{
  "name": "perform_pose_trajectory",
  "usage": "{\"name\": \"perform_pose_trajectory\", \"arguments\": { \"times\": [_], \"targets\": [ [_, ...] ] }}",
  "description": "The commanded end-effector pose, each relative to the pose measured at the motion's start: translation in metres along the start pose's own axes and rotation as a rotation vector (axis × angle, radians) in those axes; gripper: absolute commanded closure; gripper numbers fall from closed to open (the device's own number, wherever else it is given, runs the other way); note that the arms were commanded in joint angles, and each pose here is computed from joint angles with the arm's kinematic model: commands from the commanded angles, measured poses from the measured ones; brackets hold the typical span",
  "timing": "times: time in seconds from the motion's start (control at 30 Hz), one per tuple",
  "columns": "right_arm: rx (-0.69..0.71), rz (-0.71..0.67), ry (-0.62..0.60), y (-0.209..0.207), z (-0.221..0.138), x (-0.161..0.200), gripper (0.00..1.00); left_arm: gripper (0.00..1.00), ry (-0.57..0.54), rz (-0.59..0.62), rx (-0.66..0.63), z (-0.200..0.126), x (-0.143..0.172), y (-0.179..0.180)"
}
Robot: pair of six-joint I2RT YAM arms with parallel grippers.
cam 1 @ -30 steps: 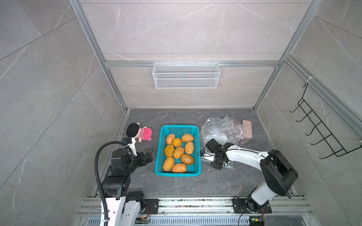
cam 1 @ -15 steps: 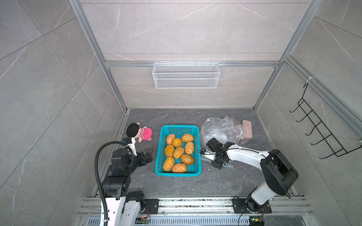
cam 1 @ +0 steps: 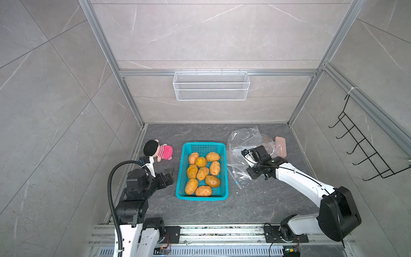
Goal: Put the potatoes into a zipper bag and zip it
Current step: Pick up the zipper food storage bag.
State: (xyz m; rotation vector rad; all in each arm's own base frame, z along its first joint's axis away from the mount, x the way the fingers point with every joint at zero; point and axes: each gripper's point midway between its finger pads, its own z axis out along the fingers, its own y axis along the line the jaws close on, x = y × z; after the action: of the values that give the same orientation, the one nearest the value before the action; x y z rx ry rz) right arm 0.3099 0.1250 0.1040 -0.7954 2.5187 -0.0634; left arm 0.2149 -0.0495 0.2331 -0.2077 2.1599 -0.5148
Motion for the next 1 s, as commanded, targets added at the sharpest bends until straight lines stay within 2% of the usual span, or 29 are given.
{"name": "perform_pose_trajectory", "arguments": {
  "times": [0.0, 0.1, 0.23, 0.37, 0.53, 0.63, 0.7, 0.83, 0.97],
  "targets": [
    [0.011, 0.126, -0.033, -0.01, -0.001, -0.005, 1.0, 0.0, 0.005, 0.032, 0.088, -0.004, -0.006, -0.019],
    [-0.023, 0.209, -0.052, -0.012, 0.004, -0.005, 1.0, 0.0, 0.039, 0.026, 0.17, -0.005, -0.004, -0.034],
    [-0.088, 0.258, -0.122, -0.006, 0.003, -0.019, 1.0, 0.02, 0.081, 0.008, 0.321, -0.009, -0.004, -0.061],
    [-0.112, 0.302, -0.154, -0.007, 0.005, -0.029, 1.0, 0.05, 0.103, 0.0, 0.415, -0.014, -0.007, -0.078],
    [-0.194, 0.433, -0.294, -0.011, -0.015, -0.057, 1.0, 0.09, 0.121, -0.027, 0.551, -0.018, -0.02, -0.108],
    [-0.222, 0.468, -0.33, -0.012, -0.023, -0.066, 1.0, 0.09, 0.102, 0.005, 0.543, -0.009, -0.028, -0.124],
    [-0.233, 0.495, -0.35, -0.014, -0.025, -0.07, 1.0, 0.1, 0.128, 0.054, 0.523, 0.005, -0.025, -0.14],
    [-0.278, 0.534, -0.385, -0.01, -0.031, -0.074, 1.0, 0.13, 0.224, 0.225, 0.469, 0.047, 0.002, -0.199],
    [-0.298, 0.545, -0.394, -0.008, -0.032, -0.074, 1.0, 0.13, 0.27, 0.325, 0.421, 0.095, 0.03, -0.258]
  ]
}}
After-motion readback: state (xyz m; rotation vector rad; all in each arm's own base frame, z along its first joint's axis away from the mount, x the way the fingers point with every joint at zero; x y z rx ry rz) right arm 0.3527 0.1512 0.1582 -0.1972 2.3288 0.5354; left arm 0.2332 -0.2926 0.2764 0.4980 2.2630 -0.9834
